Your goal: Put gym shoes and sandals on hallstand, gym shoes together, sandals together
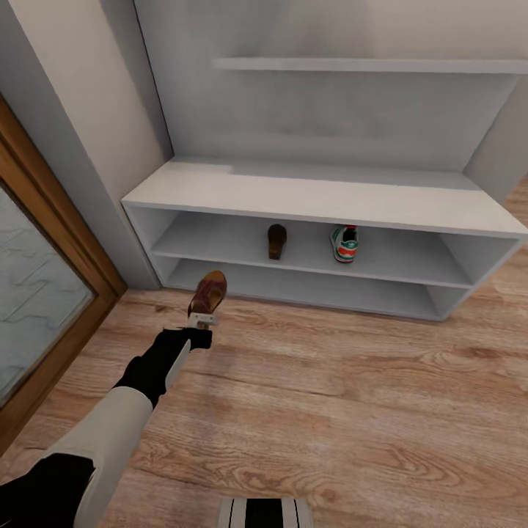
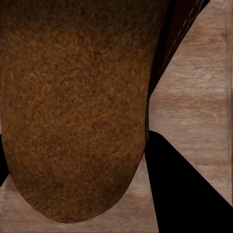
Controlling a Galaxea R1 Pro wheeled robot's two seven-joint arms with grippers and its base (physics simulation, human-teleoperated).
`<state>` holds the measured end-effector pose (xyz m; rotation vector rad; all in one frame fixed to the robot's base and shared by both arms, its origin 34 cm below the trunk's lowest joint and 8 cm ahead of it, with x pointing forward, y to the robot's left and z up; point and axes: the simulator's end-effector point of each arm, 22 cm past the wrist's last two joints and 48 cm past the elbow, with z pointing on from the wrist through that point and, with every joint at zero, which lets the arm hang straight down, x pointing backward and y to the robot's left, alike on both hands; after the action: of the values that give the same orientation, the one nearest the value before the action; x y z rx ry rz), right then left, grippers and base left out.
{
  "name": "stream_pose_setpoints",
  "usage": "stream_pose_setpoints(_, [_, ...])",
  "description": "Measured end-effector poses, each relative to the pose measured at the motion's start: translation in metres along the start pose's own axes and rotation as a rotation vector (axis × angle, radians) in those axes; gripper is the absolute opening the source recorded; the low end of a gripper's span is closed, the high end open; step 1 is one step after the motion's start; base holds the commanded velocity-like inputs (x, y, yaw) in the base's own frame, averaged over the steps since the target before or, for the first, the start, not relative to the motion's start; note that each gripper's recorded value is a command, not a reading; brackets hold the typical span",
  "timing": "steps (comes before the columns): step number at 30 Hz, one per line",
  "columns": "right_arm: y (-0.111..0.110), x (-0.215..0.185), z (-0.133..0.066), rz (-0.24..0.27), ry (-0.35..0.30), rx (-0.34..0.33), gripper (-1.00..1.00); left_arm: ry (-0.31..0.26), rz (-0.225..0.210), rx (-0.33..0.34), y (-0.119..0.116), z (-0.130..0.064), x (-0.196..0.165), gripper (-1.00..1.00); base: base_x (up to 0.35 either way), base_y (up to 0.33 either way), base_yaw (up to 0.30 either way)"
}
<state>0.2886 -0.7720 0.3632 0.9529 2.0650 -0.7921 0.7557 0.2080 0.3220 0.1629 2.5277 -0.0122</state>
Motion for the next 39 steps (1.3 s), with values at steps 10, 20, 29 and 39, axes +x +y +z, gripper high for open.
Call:
stream_pose_setpoints(10, [0.0,-0.001,0.0,-0.002,-0.001,-0.001,-1.0,-0.016,0.004,-0.003,0.001,-0.009,-0.017,-1.0,0.041,0.0,-0.231])
stream_pose_setpoints(20, [0.001,-0.001,0.0,-0.001,-0.001,-0.001,-1.0,-0.018,0.006,-0.01,0.005,-0.009,-0.017,-1.0,0.205,0.0,-0.05])
stream_pose_setpoints(29, [0.0,-0.001,0.0,-0.003,-0.001,-0.001,-1.0,-0.021,0.005,-0.01,0.002,-0.01,-0.019,-1.0,0.314,0.0,0.0])
stream_pose_setpoints(39, [0.0,0.0,0.0,-0.002,0.0,0.001,-1.0,-0.036,0.007,-0.01,0.002,-0.013,-0.022,-1.0,0.149,0.0,0.0])
